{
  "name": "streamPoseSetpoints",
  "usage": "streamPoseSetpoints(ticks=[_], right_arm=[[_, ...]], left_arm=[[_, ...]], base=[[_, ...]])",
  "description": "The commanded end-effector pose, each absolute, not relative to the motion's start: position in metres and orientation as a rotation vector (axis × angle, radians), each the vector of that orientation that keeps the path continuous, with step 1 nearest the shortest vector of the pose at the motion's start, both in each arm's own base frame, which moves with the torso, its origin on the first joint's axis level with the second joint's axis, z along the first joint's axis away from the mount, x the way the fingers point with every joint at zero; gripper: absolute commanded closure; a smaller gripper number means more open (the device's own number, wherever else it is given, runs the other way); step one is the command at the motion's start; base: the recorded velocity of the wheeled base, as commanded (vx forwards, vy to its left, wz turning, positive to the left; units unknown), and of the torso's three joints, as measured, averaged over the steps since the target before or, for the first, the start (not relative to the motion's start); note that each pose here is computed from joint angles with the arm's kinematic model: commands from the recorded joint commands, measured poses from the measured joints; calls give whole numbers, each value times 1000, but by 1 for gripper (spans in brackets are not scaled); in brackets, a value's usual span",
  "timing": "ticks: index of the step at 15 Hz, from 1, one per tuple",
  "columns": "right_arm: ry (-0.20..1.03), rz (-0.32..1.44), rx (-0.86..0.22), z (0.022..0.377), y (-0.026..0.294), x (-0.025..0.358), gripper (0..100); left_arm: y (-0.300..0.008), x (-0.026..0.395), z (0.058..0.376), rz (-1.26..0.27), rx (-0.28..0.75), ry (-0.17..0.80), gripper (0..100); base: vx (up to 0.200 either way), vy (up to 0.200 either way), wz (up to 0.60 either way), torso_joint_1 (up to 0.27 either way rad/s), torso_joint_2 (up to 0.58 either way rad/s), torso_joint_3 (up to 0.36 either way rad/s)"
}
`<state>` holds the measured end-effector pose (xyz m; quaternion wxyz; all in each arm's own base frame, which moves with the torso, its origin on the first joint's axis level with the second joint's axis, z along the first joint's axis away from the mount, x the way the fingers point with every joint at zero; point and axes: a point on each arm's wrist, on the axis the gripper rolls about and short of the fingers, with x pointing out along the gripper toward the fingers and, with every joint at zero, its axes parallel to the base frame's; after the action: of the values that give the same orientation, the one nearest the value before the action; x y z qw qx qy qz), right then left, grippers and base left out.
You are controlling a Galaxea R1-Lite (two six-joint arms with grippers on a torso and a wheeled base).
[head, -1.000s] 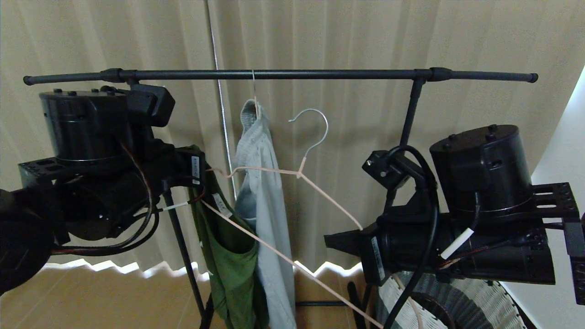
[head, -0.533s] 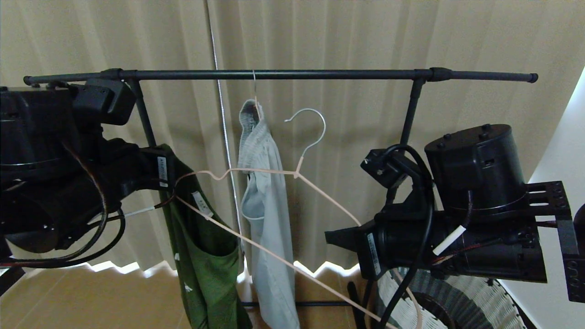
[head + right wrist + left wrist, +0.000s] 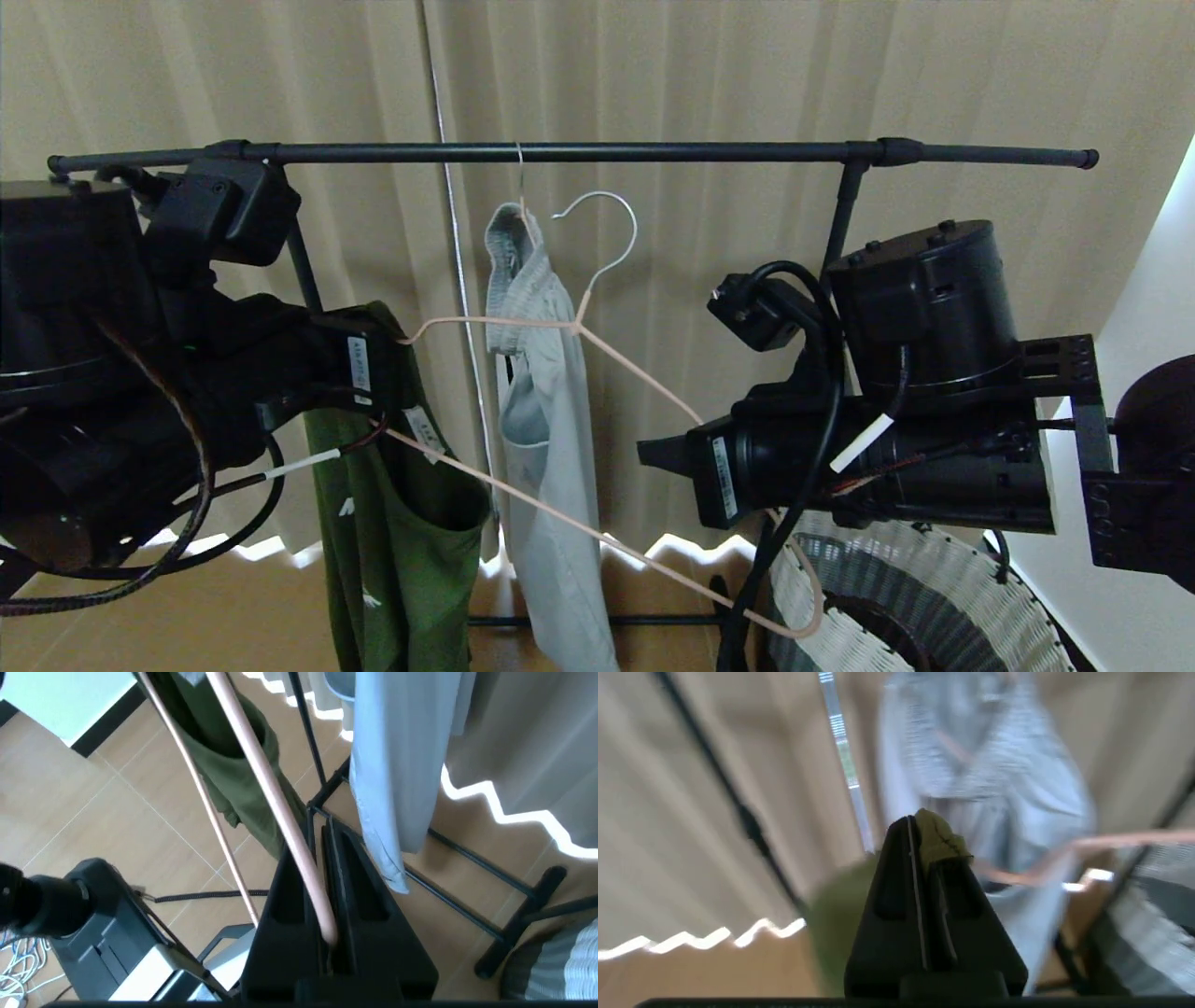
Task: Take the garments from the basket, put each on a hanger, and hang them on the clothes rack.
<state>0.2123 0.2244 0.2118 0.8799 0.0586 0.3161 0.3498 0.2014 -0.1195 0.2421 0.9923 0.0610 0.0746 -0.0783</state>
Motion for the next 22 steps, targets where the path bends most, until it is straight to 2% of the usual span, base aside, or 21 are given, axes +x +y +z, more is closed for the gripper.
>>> streamPoseSetpoints(ticks=[1,7,12,17,22], right_arm=[[669,729,117,208,230,217,100],[676,727,114,205,235,222,100],[671,727,117,205,240,227,100],[650,732,122,209,246,233,100],[641,695,136,211,236,241,100]], left_arm=[[-129,195,242,-202,111,148,100],[-156,172,256,-359,82,96,100],[-168,166,256,-425,77,79,100],[-177,160,258,-642,72,74,100],[-172,157,251,-634,82,93,100]], base=[[0,0,0,0,0,0],[0,0,0,0,0,0],[0,0,0,0,0,0],[0,0,0,0,0,0],[0,0,0,0,0,0]])
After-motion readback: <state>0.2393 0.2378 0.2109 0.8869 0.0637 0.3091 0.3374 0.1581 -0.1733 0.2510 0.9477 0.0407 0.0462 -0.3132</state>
